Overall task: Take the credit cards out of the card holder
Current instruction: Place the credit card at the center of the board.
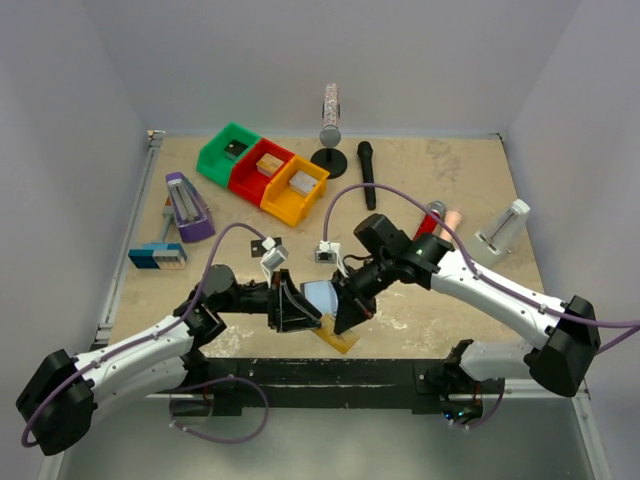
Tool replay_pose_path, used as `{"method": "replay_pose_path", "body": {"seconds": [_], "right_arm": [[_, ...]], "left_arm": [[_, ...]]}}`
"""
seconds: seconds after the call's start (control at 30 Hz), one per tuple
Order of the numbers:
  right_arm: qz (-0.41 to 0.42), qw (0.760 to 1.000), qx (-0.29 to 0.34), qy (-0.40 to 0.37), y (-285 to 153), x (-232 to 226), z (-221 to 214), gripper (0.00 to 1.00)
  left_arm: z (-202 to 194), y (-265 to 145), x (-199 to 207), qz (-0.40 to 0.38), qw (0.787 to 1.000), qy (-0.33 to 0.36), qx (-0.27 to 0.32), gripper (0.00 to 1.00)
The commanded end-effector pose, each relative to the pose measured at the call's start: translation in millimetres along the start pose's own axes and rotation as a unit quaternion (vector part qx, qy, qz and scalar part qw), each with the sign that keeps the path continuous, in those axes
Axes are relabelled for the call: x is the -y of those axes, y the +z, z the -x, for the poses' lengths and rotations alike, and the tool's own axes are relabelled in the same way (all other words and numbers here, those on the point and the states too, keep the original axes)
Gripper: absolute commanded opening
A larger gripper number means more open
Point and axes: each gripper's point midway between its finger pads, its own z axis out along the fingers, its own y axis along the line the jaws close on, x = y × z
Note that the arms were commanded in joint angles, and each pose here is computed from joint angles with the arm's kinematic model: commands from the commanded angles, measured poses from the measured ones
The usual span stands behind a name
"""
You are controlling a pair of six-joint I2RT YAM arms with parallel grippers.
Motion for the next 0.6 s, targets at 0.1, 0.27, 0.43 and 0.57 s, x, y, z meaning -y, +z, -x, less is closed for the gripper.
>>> {"method": "replay_pose_path", "body": {"seconds": [0.1, 0.27, 0.43, 0.57], "right_arm": [[0.006, 1.0, 0.008, -0.025, -2.1, -10.8, 13.5, 0.0], [0.008, 1.0, 0.005, -0.03, -2.0, -12.8, 15.8, 0.0], [0.009, 0.999, 0.005, -0.034, -2.2, -13.7, 17.2, 0.0], [-0.001, 0.999, 0.005, -0.033, -3.0, -11.5, 15.6, 0.01]], "left_arm": [[13.9, 3.4, 22.0, -0.043, 0.998, 0.044, 0.01, 0.33], [10.5, 5.2, 23.0, -0.054, 0.998, 0.037, 0.003, 0.27], [8.9, 6.6, 23.4, -0.056, 0.998, 0.035, -0.003, 0.27], [8.6, 6.5, 21.4, -0.052, 0.998, 0.036, 0.0, 0.12]]}}
